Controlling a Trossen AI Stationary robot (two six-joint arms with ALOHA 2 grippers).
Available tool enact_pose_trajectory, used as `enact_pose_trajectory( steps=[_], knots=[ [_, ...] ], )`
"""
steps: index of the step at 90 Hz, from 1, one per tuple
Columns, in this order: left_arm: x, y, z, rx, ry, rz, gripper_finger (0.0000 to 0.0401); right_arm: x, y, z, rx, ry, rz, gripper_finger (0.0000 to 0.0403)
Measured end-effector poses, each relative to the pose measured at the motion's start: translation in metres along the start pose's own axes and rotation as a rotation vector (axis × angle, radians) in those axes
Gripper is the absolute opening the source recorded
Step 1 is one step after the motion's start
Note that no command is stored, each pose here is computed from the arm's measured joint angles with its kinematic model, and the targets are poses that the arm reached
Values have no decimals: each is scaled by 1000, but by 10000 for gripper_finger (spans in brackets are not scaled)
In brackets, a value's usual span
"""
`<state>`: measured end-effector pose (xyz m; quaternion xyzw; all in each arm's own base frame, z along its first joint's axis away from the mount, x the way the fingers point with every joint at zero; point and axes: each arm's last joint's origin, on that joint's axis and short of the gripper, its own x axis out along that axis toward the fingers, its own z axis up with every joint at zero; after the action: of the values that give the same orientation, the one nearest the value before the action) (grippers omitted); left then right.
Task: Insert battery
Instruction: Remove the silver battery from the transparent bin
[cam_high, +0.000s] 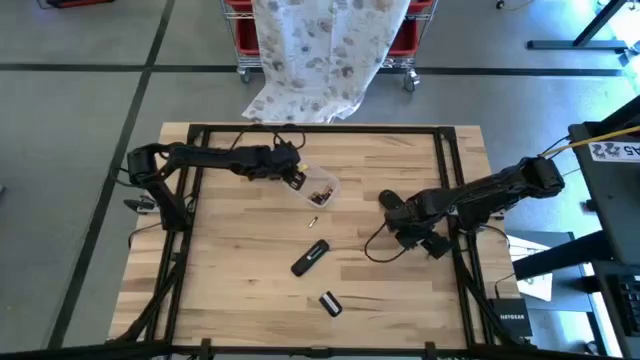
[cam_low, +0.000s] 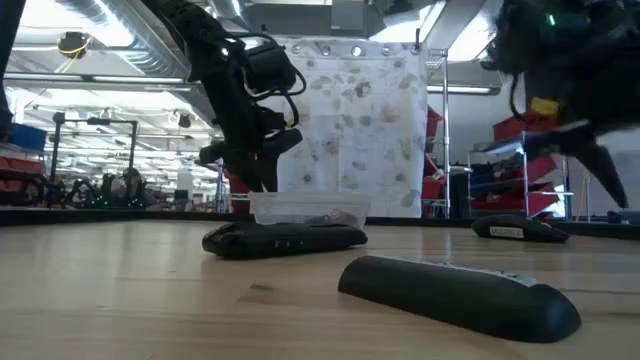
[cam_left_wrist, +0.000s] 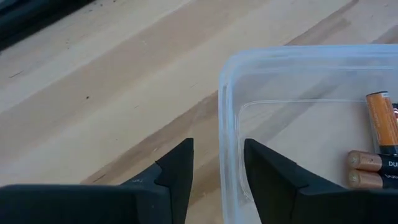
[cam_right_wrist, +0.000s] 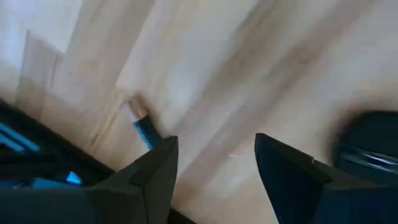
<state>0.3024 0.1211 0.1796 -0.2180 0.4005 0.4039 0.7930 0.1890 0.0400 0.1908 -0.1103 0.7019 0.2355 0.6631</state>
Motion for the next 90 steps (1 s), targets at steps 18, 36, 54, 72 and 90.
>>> enact_pose_trajectory(
  steps=[18, 36, 54, 72, 90],
  knots=[
    [0, -1, -1, 1, 24, -44, 123, -28, -2, 30, 654, -254, 105, 195],
    [1, 2, 1, 8, 38, -63, 123, -1, 13, 17, 1379, -102, 71, 195],
    [3, 6, 4, 67, 52, -108, 123, 8, 41, 6, 1794, -2, -67, 195],
    [5, 9, 8, 131, 59, -177, 123, 28, 65, -5, 2109, 20, -164, 195],
    [5, 8, 7, 178, 67, -202, 123, 51, 69, -17, 2231, 7, -208, 195]
  ],
)
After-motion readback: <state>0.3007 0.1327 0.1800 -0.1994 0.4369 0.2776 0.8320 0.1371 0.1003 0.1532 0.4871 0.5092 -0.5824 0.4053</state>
